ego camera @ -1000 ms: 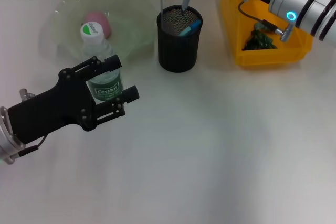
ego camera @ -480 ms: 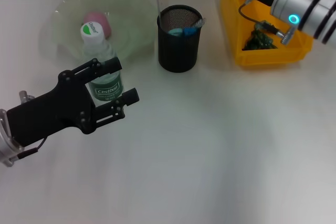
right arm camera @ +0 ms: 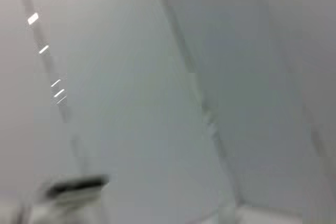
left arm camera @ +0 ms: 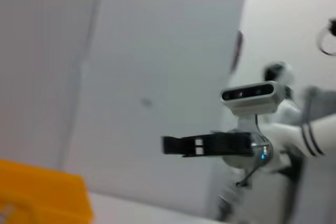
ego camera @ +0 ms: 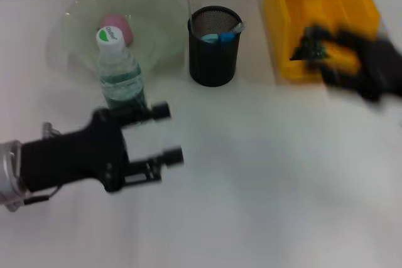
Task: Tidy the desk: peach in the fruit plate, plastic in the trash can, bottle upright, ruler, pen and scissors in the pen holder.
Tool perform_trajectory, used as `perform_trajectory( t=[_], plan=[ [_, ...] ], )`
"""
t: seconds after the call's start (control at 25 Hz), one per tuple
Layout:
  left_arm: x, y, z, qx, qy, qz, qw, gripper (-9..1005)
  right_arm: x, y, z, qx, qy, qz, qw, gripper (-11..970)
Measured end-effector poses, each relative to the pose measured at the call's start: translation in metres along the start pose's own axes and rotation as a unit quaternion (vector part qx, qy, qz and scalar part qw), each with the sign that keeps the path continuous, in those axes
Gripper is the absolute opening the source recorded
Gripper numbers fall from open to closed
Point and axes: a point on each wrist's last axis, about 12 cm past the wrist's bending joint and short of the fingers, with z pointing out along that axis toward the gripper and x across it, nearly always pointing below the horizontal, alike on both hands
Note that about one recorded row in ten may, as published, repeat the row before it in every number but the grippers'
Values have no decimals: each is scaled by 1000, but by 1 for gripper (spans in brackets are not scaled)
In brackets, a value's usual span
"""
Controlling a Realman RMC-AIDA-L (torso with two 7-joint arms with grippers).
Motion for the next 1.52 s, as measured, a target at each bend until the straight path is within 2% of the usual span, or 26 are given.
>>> perform_trajectory(
  t=[0.04, 0.12, 0.24, 0.4, 0.6, 1.24, 1.52],
  plan=[
    [0, -1, 2, 13, 11, -4, 1000, 750, 0, 0, 0, 0, 0, 0, 1000, 727],
    [0, -2, 6, 40, 33, -9, 999, 750, 16, 19, -26, -26, 31, -9, 999, 730],
    [3, -4, 8, 62, 56, -10, 996, 750, 37, 44, -47, -64, 60, -23, 996, 729],
    [6, -5, 9, 65, 67, -11, 996, 750, 51, 61, -52, -84, 68, -19, 994, 728],
    [7, -7, 10, 69, 67, -17, 995, 750, 58, 66, -52, -85, 71, -10, 994, 727],
    [2, -8, 10, 82, 59, -28, 995, 766, 59, 67, -50, -87, 69, -8, 994, 725],
    [0, -10, -4, 81, 63, -34, 994, 766, 58, 65, -45, -90, 64, -11, 994, 726]
  ],
)
